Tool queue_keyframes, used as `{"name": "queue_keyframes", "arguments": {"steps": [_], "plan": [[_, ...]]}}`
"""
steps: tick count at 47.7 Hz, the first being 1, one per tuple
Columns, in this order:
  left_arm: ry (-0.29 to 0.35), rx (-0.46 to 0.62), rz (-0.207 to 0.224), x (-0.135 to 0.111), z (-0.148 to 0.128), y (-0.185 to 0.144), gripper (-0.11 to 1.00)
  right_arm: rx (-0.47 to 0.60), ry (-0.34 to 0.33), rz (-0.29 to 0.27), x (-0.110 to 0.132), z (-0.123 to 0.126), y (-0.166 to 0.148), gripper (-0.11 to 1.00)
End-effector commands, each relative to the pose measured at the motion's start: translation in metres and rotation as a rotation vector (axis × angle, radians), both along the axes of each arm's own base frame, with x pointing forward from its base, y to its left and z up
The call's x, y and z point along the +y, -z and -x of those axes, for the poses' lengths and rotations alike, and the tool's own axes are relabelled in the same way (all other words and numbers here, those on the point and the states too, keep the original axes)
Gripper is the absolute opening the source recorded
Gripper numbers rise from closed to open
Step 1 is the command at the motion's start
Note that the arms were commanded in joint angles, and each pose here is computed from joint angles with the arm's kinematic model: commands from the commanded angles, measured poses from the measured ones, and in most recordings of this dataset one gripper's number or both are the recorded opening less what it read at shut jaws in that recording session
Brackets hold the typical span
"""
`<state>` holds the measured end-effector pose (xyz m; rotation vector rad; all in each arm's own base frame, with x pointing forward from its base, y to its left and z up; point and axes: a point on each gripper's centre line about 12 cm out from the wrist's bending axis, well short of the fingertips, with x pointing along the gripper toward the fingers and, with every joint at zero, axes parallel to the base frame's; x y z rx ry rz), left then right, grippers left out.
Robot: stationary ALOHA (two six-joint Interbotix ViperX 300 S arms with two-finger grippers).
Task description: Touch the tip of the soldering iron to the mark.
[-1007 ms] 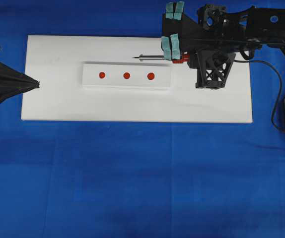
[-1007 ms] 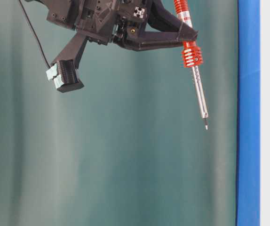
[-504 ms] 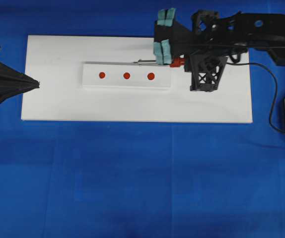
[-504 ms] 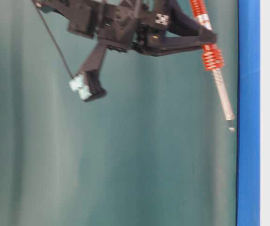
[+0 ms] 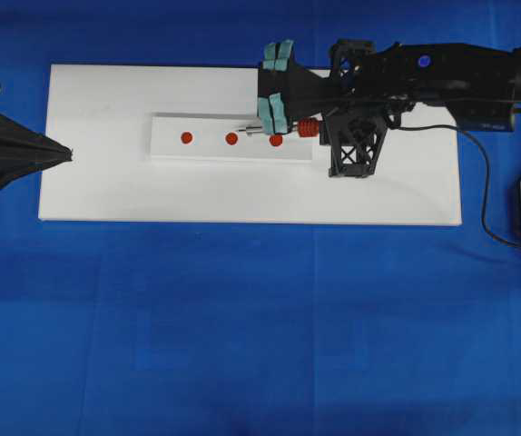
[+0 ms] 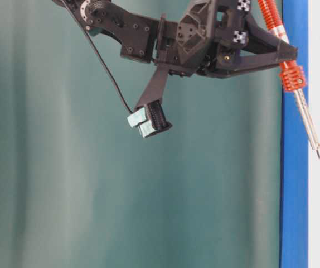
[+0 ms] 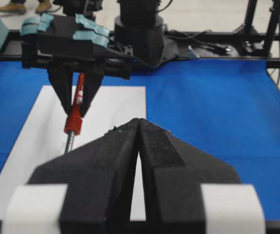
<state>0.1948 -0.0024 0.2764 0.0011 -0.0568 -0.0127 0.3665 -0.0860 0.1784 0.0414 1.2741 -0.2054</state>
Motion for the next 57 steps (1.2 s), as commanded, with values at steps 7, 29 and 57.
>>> {"name": "queue_keyframes", "arguments": {"steps": [7,29,57], "plan": [[0.002,-0.014,-0.004,-0.0004,-0.0011,-0.0045,0.0,-0.01,-0.006,-0.004,0.0027,-0.0042,0.0008,0.06],[0.001,-0.015,-0.003,-0.0003,-0.0011,-0.0047,0.0,-0.002,-0.007,-0.004,0.0025,-0.0044,0.0041,0.06],[0.003,-0.015,-0.003,-0.0006,-0.0011,-0.0047,0.0,-0.003,-0.006,-0.006,0.0027,-0.0044,0.0041,0.06]]}}
